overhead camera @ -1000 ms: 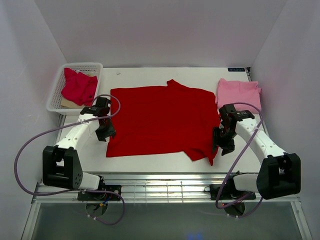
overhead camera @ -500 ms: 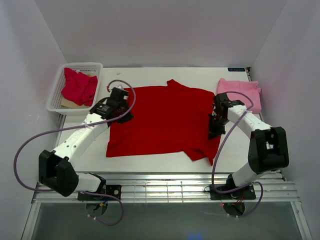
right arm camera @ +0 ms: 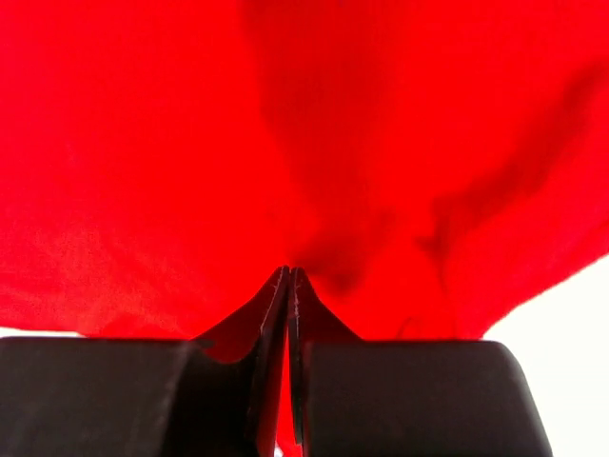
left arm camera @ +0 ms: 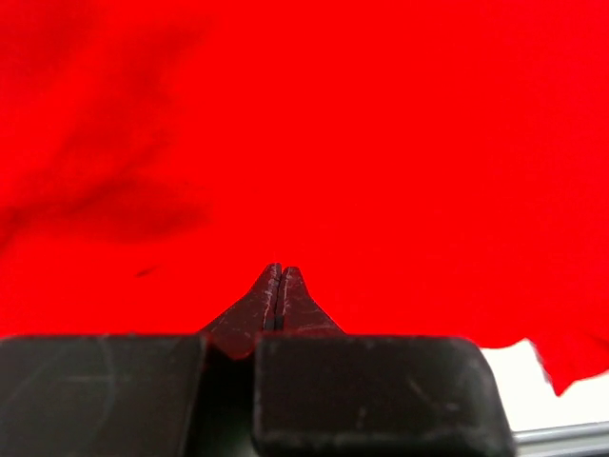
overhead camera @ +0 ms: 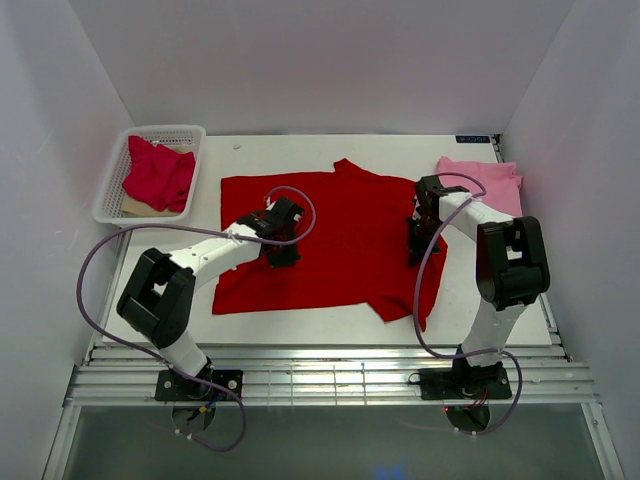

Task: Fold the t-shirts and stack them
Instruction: Flatten out the tshirt

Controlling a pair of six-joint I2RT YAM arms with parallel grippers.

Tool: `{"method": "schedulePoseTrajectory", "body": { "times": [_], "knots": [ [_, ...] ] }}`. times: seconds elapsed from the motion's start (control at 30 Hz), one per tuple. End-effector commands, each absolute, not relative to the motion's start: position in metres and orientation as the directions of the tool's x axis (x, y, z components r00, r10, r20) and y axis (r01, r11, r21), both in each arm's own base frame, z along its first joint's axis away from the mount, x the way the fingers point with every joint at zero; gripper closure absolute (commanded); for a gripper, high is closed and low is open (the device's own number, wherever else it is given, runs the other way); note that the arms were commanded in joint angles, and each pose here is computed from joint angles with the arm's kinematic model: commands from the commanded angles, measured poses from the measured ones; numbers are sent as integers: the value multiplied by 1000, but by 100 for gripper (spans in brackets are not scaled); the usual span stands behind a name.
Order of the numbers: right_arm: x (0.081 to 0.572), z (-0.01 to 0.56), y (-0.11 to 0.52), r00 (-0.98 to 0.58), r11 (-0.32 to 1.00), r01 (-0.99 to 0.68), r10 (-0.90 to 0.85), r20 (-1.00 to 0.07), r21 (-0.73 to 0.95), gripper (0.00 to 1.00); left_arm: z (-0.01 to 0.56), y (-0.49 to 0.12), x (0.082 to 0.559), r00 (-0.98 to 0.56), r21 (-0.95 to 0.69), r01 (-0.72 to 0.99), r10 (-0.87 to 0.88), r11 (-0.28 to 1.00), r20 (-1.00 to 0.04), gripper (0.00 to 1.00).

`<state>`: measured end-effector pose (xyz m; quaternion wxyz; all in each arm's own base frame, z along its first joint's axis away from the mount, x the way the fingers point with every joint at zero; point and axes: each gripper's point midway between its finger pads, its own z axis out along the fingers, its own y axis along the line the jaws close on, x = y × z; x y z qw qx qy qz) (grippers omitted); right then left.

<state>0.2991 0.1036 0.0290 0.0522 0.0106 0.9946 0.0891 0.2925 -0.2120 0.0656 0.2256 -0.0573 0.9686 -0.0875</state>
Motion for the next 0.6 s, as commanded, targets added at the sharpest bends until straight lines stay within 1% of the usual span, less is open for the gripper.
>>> {"method": "schedulePoseTrajectory", "body": {
  "times": [0.0,0.07,0.13,0.17,0.23,0.27,0.3,0.33,0.37,0.43,0.47,0.57],
  "knots": [
    [312,20,103,-995,988,-17,-1,-104,156,92,58,-212,299,-886,-183,-74,-148,980,-438,100],
    [319,18,103,-994,989,-19,-3,-106,148,92,47,-212,298,-894,-172,-74,-142,982,-424,100],
    [321,9,104,-997,990,-17,-5,-81,142,92,37,-211,297,-904,-154,-75,-132,985,-408,100],
    [329,10,105,-996,990,-20,-7,-92,141,92,33,-211,297,-907,-147,-73,-127,986,-402,100],
    [333,2,105,-998,991,-18,-9,-69,134,92,30,-211,299,-908,-138,-69,-120,988,-400,100],
    [345,5,107,-996,991,-20,-8,-91,134,92,26,-209,300,-910,-124,-72,-116,990,-397,100],
    [346,-2,107,-998,992,-18,-10,-64,124,92,26,-210,302,-909,-118,-70,-112,991,-401,100],
    [352,-1,107,-998,993,-18,-10,-69,119,92,26,-209,304,-908,-112,-67,-107,991,-405,100],
    [369,7,109,-994,994,-25,-13,-107,111,92,23,-208,305,-910,-102,-69,-105,992,-401,100],
    [379,4,107,-996,995,-25,-16,-91,93,92,26,-208,312,-905,-101,-71,-107,992,-411,100],
    [398,15,109,-990,996,-29,-17,-137,89,92,27,-206,315,-904,-99,-75,-109,992,-414,100],
    [414,16,104,-990,998,-36,-30,-137,44,92,34,-203,327,-891,-90,-81,-112,993,-440,100]
  ]
}}
